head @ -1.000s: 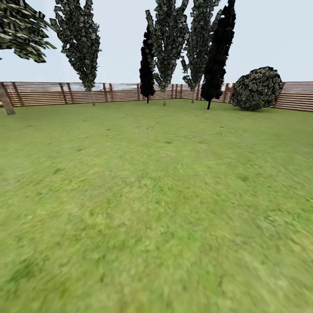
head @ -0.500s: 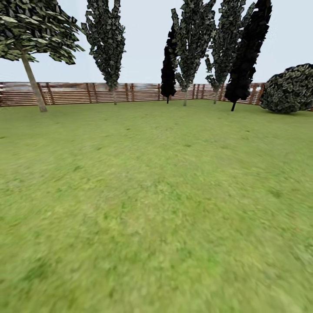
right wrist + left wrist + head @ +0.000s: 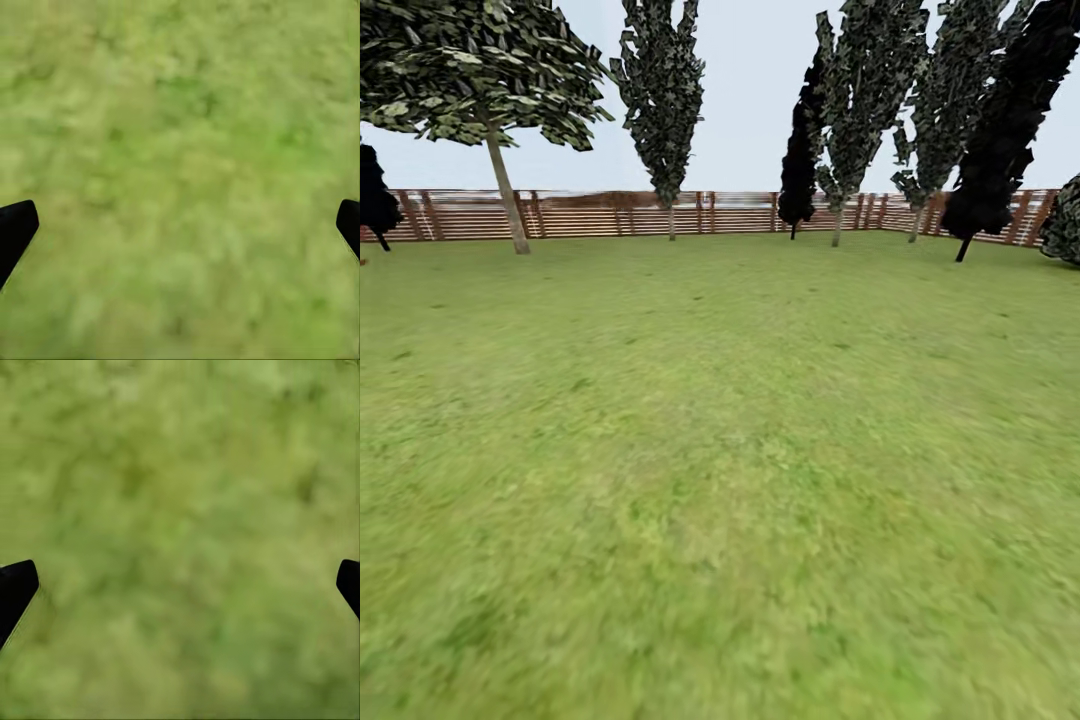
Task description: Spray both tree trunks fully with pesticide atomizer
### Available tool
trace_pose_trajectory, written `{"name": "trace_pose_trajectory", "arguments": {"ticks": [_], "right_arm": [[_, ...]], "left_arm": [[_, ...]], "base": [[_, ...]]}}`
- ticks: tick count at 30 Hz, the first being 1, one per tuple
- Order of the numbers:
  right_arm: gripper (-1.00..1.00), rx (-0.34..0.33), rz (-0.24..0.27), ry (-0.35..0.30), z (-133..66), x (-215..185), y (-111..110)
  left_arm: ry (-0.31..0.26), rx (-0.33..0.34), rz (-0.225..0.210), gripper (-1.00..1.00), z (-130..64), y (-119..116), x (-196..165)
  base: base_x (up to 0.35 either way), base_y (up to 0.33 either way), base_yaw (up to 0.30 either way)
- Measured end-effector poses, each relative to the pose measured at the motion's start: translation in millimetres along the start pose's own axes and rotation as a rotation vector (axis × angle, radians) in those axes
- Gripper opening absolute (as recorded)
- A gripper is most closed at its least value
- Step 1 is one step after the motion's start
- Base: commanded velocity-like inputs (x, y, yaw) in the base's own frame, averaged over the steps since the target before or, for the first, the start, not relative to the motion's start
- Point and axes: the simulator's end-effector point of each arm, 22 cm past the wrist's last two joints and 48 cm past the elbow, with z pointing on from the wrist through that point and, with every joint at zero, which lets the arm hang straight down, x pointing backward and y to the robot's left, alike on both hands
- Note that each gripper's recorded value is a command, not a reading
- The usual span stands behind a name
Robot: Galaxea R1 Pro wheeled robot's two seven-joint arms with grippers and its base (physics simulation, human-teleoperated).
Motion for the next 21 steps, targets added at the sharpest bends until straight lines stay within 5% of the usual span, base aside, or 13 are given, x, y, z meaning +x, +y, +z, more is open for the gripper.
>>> {"name": "trace_pose_trajectory", "arguments": {"ticks": [12, 21], "right_arm": [[1.00, 0.000, 0.000, 0.000, 0.0, 0.0, 0.0], [1.00, 0.001, 0.001, 0.000, -0.1, 0.1, -0.5]], "left_arm": [[0.000, 0.000, 0.000, 1.00, 0.0, 0.0, 0.0], [0.001, 0.000, 0.000, 1.00, 0.0, 0.0, 0.5]], "base": [[0.338, 0.000, 0.266], [0.338, 0.000, 0.028]]}}
